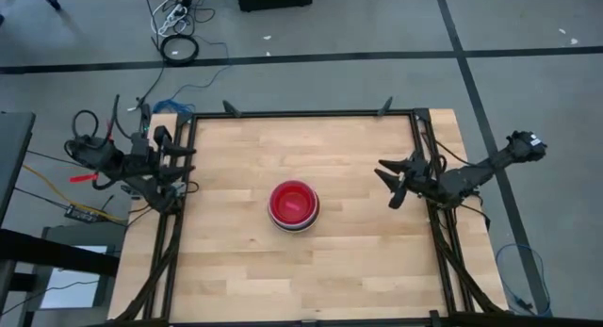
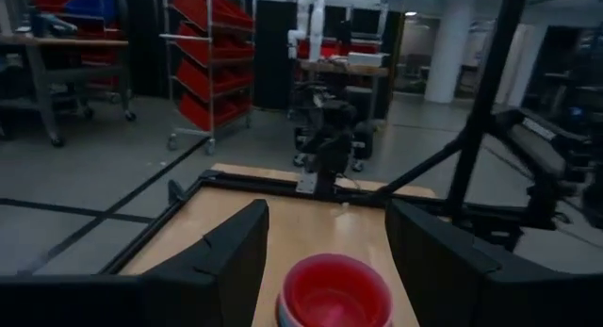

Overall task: Nest bowls inside each other
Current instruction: Return to Home Position

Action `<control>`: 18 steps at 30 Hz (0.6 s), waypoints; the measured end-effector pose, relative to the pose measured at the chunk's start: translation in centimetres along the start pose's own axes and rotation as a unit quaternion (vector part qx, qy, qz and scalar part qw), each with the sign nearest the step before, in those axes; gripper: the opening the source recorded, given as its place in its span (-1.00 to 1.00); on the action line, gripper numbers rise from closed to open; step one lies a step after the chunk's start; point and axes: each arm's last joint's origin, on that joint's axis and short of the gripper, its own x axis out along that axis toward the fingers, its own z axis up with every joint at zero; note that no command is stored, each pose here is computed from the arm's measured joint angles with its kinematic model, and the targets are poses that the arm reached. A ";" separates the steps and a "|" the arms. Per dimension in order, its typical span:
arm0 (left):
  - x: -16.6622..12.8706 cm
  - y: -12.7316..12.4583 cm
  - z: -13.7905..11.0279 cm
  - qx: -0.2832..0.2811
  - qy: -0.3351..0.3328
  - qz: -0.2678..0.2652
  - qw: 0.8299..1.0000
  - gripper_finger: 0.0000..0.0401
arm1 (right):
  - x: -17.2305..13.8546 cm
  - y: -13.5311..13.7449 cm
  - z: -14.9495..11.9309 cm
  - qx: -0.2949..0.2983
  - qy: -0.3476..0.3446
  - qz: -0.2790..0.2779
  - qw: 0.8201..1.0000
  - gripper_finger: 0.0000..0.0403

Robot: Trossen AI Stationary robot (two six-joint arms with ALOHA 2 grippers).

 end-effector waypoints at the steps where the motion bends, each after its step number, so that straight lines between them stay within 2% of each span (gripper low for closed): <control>1: 0.2 -0.1 -0.3 0.005 0.001 0.007 1.000 0.11 | 0.0 -0.2 -0.3 0.002 0.002 0.005 1.000 -0.23; 5: 1.4 -0.8 -1.9 0.024 -0.003 0.012 1.000 0.11 | 0.2 -1.0 -1.5 0.004 0.009 0.017 1.000 -0.22; 11: 3.4 -1.9 -5.5 0.051 -0.017 0.023 0.998 0.11 | 0.8 -2.3 -3.2 -0.003 0.014 -0.002 1.000 -0.22; 18: 4.9 -2.6 -9.2 0.049 -0.053 0.024 0.997 0.11 | 1.4 -3.6 -4.5 0.004 0.018 -0.008 1.000 -0.21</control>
